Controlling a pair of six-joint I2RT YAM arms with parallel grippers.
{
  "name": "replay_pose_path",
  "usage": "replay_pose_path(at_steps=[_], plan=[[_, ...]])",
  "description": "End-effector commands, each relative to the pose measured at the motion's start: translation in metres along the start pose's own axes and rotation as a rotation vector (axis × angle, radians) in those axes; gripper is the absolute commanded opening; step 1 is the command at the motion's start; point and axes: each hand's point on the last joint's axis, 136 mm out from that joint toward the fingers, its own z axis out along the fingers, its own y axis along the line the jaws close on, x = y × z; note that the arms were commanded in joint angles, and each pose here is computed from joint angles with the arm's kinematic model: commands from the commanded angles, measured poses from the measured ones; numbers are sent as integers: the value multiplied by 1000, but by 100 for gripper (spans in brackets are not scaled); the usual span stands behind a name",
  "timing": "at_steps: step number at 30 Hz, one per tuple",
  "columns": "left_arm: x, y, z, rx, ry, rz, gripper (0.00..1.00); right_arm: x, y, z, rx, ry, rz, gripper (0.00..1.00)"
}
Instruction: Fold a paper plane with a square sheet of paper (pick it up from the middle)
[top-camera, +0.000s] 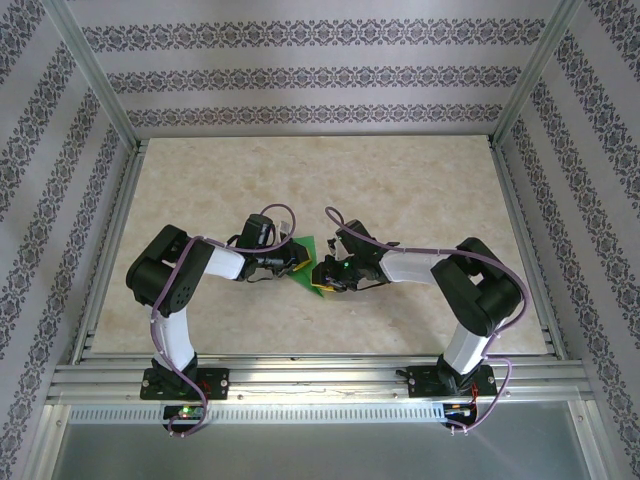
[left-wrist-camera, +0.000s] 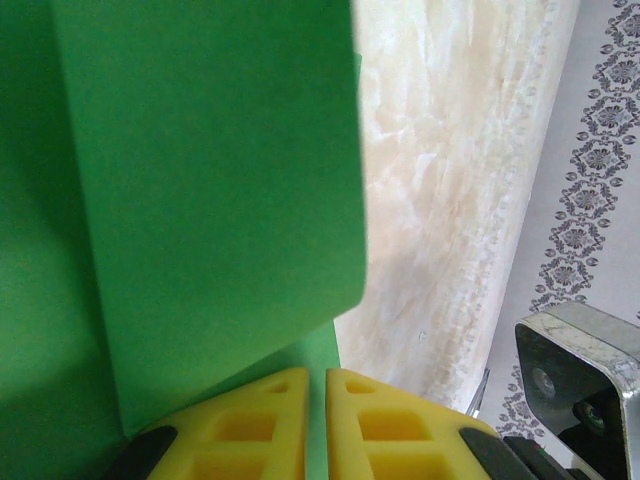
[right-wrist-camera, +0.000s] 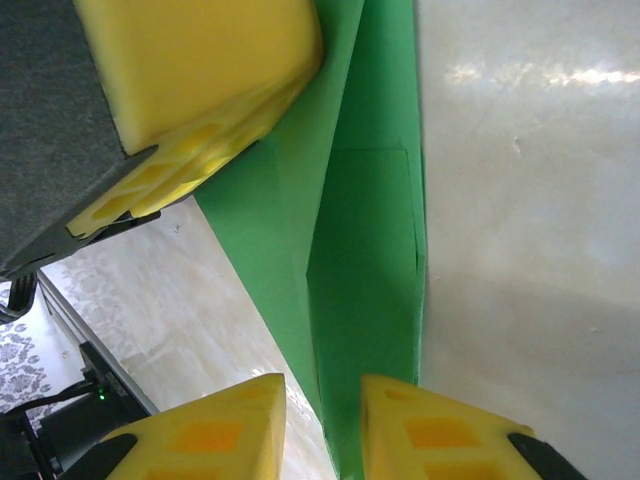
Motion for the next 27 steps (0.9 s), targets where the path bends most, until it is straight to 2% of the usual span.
replay_pose_path(at_steps=[1, 9, 16, 27], plan=[[17, 33, 4, -93, 31, -56, 12, 2, 3, 4, -5, 27, -22, 23], [17, 32, 3, -92, 28, -53, 11, 7, -13, 6, 31, 42, 14, 14], [18, 33, 3, -94, 27, -55, 11, 11, -23, 7, 47, 42, 35, 10], [18, 33, 4, -83, 31, -64, 10, 15, -21, 6, 29, 52, 5, 15]])
